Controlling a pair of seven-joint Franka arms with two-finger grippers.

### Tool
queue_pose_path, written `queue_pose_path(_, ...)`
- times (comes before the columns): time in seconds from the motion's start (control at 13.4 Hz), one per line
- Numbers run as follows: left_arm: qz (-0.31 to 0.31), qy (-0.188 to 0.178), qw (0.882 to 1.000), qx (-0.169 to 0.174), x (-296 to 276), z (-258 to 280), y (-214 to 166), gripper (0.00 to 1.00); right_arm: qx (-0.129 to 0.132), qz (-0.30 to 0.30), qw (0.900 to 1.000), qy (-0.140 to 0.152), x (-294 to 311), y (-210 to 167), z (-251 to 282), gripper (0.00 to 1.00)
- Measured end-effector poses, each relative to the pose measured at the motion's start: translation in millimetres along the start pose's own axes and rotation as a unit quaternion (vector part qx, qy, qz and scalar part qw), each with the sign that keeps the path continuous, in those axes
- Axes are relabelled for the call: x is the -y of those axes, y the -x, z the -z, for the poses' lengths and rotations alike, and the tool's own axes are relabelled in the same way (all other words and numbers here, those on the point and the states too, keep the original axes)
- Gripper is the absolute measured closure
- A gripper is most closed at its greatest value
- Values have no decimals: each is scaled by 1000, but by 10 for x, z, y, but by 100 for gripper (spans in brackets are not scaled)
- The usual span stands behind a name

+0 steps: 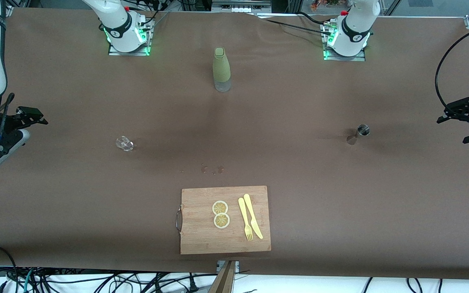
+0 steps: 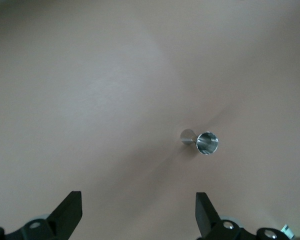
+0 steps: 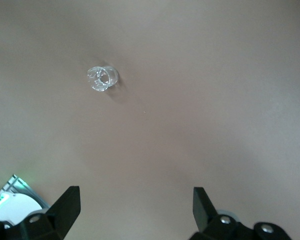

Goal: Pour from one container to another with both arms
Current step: 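Move the right gripper toward the glass cup while the left gripper approaches the jigger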

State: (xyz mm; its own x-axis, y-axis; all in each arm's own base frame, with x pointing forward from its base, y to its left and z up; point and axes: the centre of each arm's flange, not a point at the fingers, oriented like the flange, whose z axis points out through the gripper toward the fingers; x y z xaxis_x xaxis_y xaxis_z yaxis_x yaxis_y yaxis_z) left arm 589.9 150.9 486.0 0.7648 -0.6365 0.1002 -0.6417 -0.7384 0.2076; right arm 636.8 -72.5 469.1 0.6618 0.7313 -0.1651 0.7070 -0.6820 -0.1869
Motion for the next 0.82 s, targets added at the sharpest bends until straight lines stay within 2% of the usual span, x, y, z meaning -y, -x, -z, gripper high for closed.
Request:
queue_pose_path(0.22,-85,53,994,-47,321,-511,175,0,-17,55,998,-15,-28,-10,-52,0)
queue_pose_path(0.37,-138,87,983,-83,510,-967,284,0,-35,84,995,-33,-117,37,-149,0)
queue_pose_path(0.6,-209,127,959,-144,784,-1615,527,0,-66,120,988,-67,-316,123,-402,0)
queue_pose_path(0.82,-270,150,931,-193,933,-2176,704,0,-94,142,981,-94,-443,132,-642,0)
